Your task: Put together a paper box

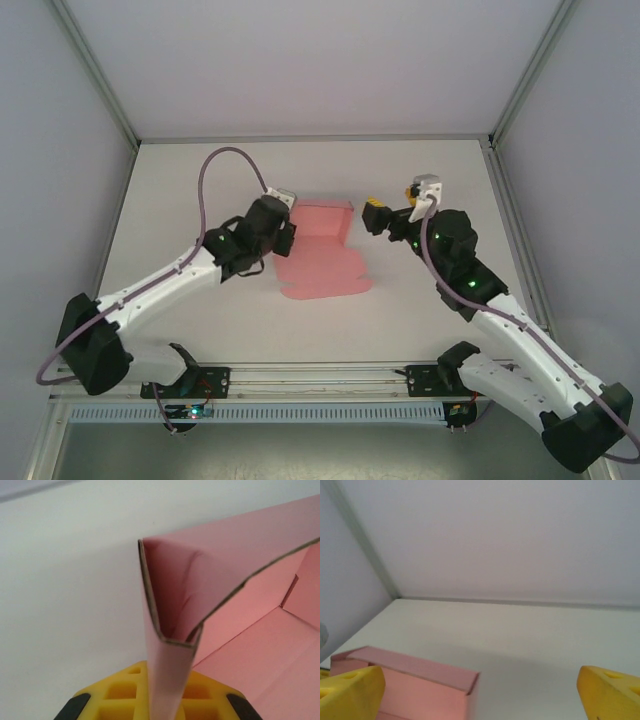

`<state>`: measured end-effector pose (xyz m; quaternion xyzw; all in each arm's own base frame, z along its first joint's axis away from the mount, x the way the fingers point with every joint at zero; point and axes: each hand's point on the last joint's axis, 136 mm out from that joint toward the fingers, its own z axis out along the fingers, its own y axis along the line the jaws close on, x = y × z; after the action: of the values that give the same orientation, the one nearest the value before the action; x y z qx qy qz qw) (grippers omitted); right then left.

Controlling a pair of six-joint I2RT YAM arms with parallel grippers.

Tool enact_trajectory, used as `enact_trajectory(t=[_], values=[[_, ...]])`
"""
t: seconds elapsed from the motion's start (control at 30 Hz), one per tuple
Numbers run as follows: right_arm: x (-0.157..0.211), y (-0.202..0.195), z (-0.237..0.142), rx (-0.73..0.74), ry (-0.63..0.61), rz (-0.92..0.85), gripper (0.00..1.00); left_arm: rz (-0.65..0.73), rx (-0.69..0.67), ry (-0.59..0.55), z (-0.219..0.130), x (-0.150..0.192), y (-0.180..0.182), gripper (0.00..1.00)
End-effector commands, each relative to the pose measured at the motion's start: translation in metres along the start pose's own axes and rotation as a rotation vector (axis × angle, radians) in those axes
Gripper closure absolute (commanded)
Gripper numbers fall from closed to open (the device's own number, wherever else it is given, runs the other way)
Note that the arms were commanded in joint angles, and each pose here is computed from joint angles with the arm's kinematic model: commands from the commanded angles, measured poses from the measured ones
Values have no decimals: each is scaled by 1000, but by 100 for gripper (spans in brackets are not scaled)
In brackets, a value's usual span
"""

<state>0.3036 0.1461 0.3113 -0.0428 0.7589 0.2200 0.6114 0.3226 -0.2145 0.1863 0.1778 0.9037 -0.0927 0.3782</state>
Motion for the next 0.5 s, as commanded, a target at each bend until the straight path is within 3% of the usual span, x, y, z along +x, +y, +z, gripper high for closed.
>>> enact_trajectory(t=[0.0, 0.1, 0.27, 0.47], values=[[27, -50, -11, 217, 140, 136, 2, 245, 306, 214, 8, 41, -18, 100], [45, -57, -11, 193, 220, 183, 2, 490, 453, 408, 7, 80, -24, 100], [64, -65, -10, 179, 293, 218, 2, 706, 307, 688, 28, 94, 15, 99], [78, -74, -9, 212, 323, 227, 2, 964, 87, 807, 83, 78, 27, 95]])
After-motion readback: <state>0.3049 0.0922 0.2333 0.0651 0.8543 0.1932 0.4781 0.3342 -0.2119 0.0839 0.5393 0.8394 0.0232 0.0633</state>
